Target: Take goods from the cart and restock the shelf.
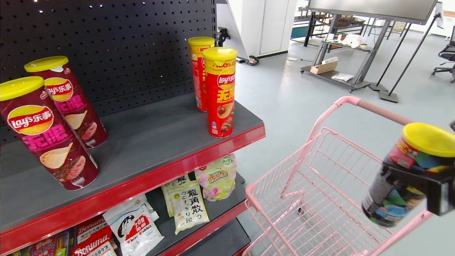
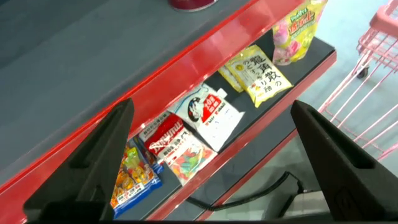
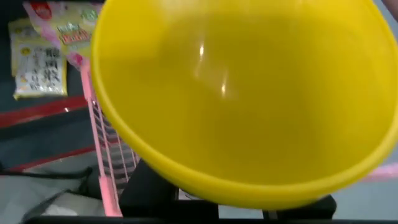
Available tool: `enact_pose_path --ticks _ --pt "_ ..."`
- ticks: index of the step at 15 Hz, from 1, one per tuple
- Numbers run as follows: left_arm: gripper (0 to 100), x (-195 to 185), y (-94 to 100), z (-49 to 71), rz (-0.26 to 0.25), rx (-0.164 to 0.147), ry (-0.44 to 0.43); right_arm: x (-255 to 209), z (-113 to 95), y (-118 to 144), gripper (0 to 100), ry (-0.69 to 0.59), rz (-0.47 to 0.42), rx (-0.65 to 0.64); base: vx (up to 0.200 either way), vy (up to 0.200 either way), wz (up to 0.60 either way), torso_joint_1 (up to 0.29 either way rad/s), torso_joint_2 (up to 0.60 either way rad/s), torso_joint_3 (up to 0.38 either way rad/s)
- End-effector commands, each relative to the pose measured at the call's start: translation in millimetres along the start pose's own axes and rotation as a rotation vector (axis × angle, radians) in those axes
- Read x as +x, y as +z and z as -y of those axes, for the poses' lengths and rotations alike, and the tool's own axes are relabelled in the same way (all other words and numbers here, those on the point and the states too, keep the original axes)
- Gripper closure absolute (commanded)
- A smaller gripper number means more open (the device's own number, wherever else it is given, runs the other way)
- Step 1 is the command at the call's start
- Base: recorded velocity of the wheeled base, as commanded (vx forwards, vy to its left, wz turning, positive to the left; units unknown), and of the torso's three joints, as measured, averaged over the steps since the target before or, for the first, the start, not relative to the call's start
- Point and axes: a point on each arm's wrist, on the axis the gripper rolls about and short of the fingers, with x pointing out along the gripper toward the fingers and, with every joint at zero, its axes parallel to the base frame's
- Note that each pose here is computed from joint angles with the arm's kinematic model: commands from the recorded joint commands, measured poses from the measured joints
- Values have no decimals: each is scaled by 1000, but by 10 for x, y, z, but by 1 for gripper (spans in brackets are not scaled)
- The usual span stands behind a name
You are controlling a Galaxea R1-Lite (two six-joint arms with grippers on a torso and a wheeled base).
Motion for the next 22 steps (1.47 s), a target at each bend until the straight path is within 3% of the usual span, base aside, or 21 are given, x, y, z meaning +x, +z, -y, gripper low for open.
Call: enact_pose_path --ticks 1,4,8,22 --pt "0 -87 -23 -17 22 15 -2 -571 155 -216 100 -42 71 15 0 0 0 0 0 0" --pt "0 -107 -51 -19 10 21 -5 -740 168 -360 100 -52 94 7 0 0 0 0 0 0" --pt "0 -143 -89 -22 38 16 -1 -740 178 -469 100 -108 70 19 0 0 0 9 -26 -16" --pt "0 -149 -77 -26 42 25 5 -718 153 -590 100 -92 55 5 0 0 0 169 -413 -244"
